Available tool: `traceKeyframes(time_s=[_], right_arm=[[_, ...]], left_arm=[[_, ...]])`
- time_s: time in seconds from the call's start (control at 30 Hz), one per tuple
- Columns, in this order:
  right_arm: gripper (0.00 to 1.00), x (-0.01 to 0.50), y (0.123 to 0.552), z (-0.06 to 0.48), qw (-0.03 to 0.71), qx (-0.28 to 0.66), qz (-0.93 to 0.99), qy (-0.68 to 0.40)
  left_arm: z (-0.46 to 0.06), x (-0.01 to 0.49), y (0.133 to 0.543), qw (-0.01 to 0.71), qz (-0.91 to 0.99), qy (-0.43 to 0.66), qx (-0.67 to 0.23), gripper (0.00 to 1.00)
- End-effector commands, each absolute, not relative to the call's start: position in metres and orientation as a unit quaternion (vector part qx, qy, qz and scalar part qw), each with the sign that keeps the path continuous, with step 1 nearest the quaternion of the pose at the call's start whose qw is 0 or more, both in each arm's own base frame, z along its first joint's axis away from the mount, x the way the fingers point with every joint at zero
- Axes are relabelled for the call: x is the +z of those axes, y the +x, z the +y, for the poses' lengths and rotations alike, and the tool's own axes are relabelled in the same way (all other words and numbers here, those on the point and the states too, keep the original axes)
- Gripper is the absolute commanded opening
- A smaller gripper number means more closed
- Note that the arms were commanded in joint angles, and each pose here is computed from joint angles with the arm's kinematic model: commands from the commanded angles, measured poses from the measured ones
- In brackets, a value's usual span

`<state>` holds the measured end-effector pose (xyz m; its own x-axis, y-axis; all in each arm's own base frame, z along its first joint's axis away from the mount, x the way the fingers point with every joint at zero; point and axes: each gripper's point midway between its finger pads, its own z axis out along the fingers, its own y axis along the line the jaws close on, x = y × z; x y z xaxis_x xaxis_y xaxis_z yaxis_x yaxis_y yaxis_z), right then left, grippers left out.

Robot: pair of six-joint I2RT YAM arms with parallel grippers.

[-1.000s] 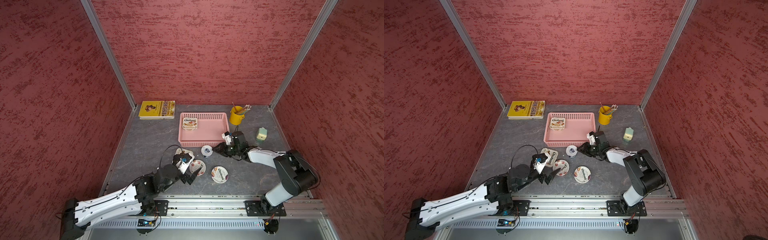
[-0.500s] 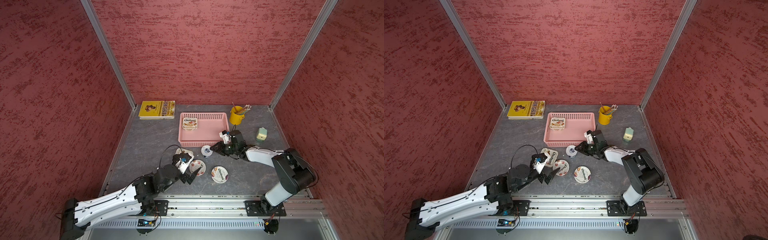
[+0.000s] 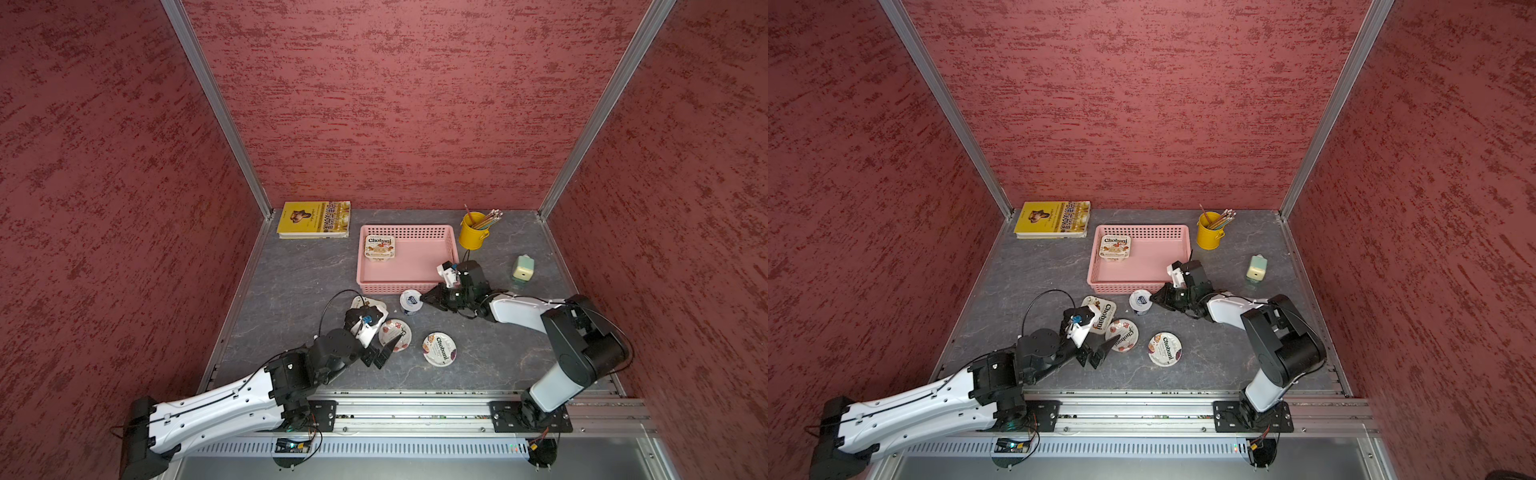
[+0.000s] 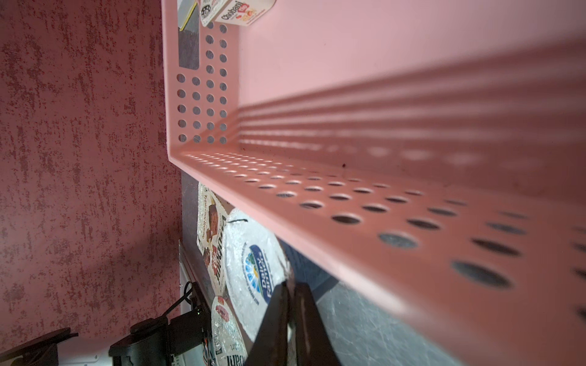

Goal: Put the yogurt in the basket
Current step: Pick up the yogurt from the center of the board, then place the yogurt in the basket.

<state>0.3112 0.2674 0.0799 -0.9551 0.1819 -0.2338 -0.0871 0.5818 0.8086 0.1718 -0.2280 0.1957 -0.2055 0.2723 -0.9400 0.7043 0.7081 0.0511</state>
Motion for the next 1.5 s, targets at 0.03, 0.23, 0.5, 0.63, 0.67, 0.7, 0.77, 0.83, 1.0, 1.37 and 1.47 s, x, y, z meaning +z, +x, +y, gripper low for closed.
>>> traceKeyframes(time_s=[0.03,0.23,0.5,0.63,0.67,0.7,0.77,0.83,1.0,1.37,1.47], right_arm=[[0.02,0.088,0.318,0.272,0.164,0.458,0.874,0.019],[0.00,0.098,0.316,0.272,0.166,0.461,0.872,0.014],[0.00,0.128,0.308,0.272,0.177,0.475,0.862,-0.001],[0.00,0.146,0.304,0.269,0.186,0.476,0.860,-0.007],[0.00,0.162,0.302,0.268,0.198,0.482,0.854,-0.012],[0.00,0.168,0.302,0.267,0.202,0.483,0.852,-0.013],[0.00,0.181,0.302,0.267,0.211,0.486,0.848,-0.018],[0.00,0.191,0.306,0.268,0.218,0.485,0.847,-0.020],[0.00,0.207,0.328,0.282,0.226,0.495,0.838,-0.028],[0.00,0.185,0.393,0.330,0.204,0.498,0.842,-0.044],[0.00,0.177,0.406,0.341,0.201,0.498,0.842,-0.044]], left_arm=[[-0.227,0.204,0.171,0.544,0.749,0.317,-0.207,1.00],[-0.227,0.205,0.171,0.545,0.748,0.317,-0.207,1.00],[-0.224,0.208,0.172,0.550,0.746,0.313,-0.205,1.00],[-0.219,0.209,0.172,0.553,0.747,0.309,-0.200,1.00],[-0.217,0.209,0.172,0.554,0.748,0.308,-0.196,1.00],[-0.215,0.210,0.173,0.555,0.749,0.305,-0.194,1.00],[-0.210,0.213,0.173,0.561,0.747,0.300,-0.191,1.00],[-0.207,0.216,0.173,0.567,0.745,0.295,-0.191,1.00],[-0.203,0.218,0.173,0.572,0.743,0.293,-0.187,1.00],[-0.195,0.225,0.178,0.578,0.746,0.288,-0.165,1.00],[-0.191,0.228,0.179,0.579,0.747,0.284,-0.162,1.00]])
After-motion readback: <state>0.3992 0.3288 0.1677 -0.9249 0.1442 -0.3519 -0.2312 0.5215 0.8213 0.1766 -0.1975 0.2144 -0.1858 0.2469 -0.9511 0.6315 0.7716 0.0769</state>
